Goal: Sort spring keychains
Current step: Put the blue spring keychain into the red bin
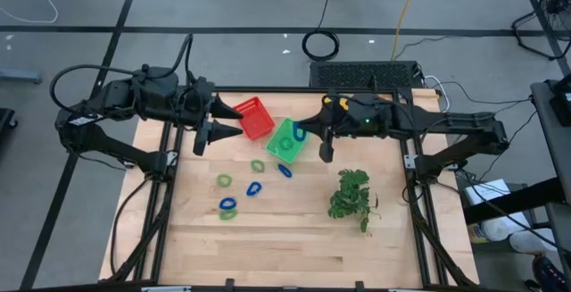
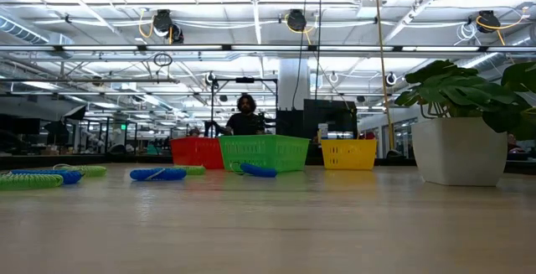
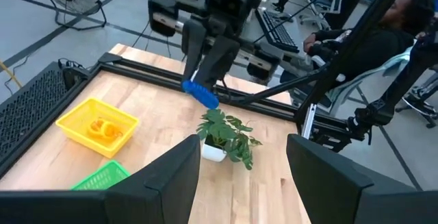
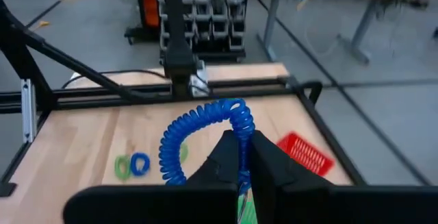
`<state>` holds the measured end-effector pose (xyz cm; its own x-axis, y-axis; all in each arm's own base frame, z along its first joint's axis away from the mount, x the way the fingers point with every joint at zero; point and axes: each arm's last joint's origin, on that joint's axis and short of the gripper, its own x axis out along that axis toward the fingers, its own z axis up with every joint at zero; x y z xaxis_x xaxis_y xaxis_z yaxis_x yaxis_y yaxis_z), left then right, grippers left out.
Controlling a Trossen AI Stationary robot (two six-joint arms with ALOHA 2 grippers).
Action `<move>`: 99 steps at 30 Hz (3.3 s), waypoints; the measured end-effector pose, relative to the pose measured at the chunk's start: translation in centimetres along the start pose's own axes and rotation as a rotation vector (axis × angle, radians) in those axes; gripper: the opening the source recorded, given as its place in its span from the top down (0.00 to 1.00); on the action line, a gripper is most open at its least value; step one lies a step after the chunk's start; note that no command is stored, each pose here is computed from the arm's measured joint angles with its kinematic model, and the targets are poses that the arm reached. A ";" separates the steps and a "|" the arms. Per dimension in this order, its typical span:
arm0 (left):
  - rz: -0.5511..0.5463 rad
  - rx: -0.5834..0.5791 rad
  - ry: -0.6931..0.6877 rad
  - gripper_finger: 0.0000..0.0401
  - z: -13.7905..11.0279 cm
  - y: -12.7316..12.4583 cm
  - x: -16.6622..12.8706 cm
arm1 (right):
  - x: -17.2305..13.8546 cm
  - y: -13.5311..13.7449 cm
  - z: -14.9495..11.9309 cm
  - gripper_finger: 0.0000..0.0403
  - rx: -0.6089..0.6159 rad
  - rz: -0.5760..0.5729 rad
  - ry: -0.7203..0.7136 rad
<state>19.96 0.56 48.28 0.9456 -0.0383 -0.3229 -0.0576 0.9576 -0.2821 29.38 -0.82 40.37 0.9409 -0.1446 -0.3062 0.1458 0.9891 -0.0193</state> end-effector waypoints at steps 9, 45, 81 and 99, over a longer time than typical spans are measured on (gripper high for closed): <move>0.034 -0.107 -0.014 0.43 0.0 0.1 0.0 | -0.3 0.1 1.4 1.00 -0.126 -0.001 -0.095; 0.033 -0.236 0.016 0.43 -0.1 0.9 10.4 | 1.2 1.2 2.2 1.00 -0.258 0.005 -0.226; 0.075 -0.034 -0.023 0.96 0.9 2.7 7.7 | -1.6 0.7 2.3 0.63 -0.029 -0.038 -0.170; 0.231 0.306 0.192 0.96 -0.3 6.3 3.6 | -7.3 0.6 0.0 0.58 0.187 -0.006 -0.003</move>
<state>22.96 6.40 45.09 0.8406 0.1622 -0.5167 -0.1356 0.9867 0.0891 22.62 0.79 42.63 0.9409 -0.1505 -0.3034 0.2049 0.9663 0.1560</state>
